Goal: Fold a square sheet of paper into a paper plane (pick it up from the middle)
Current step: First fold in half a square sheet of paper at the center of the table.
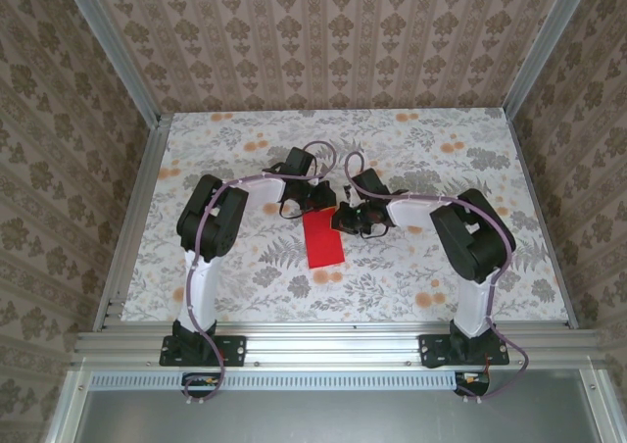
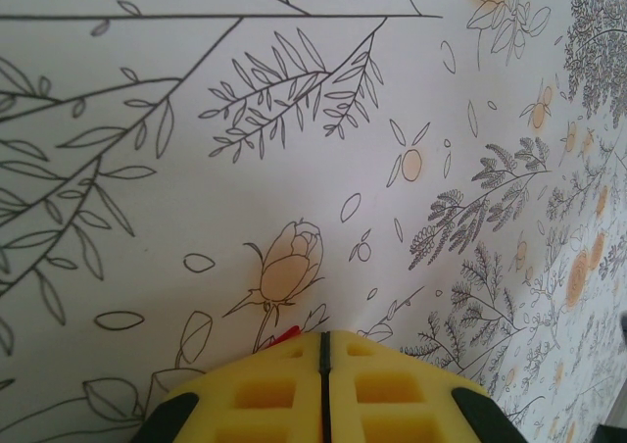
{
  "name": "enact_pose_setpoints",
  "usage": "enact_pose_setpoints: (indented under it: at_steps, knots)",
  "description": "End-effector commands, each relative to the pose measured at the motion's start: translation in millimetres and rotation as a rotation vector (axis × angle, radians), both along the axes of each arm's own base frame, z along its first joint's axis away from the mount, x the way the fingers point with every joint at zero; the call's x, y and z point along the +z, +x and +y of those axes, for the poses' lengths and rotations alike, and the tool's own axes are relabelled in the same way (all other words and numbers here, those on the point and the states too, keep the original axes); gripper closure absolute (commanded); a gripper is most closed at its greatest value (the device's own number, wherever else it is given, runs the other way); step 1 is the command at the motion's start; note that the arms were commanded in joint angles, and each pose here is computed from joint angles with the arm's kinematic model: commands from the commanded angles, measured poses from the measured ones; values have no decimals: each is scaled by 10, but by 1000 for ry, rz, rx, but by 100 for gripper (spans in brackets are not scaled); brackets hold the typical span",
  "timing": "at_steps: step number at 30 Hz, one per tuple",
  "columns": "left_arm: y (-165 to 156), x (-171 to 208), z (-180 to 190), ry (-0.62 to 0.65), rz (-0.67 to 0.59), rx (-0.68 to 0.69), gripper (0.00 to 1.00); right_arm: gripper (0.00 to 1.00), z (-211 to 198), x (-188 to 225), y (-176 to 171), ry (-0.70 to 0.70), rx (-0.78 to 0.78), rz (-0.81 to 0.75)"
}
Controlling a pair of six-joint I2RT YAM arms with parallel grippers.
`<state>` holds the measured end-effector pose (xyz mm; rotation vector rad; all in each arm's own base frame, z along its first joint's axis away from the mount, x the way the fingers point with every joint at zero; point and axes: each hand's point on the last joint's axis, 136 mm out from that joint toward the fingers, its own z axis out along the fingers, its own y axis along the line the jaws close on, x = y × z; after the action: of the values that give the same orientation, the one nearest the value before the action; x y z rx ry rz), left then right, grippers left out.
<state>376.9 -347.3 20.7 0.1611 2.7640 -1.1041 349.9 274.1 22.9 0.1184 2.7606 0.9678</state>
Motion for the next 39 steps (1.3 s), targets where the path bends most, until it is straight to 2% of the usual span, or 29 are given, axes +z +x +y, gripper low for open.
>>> enact_pose_setpoints:
  at_steps: [1, 7, 16, 19, 21, 28, 33, 39]
  knots:
    - [-268, -692, 376, 201, 129, 30, 92, 91, 3, -66, 140, -8, -47, -1]
    - [-274, -716, 401, 215, 131, 33, 92, 91, -96, -245, -171, -27, -30, 89]
    - [-259, -735, 411, 222, 130, 41, 92, 91, -284, -341, -1199, -39, 106, 282]
    - [-251, -715, 409, 219, 127, 40, 92, 91, -297, -296, -1374, -49, 133, 296]
    - [-229, -658, 375, 205, 115, 34, 92, 91, -290, -181, -1306, -47, 126, 251]
    - [-126, -198, 148, 83, 74, -2, 90, 91, -145, 424, -578, -38, 38, -43]
    - [-53, 142, 55, 21, 26, -9, 89, 91, -31, 251, -368, -37, 5, -4]
    - [-111, 276, 10, -29, 23, -27, 88, 92, -29, -62, -433, -55, 3, 81]
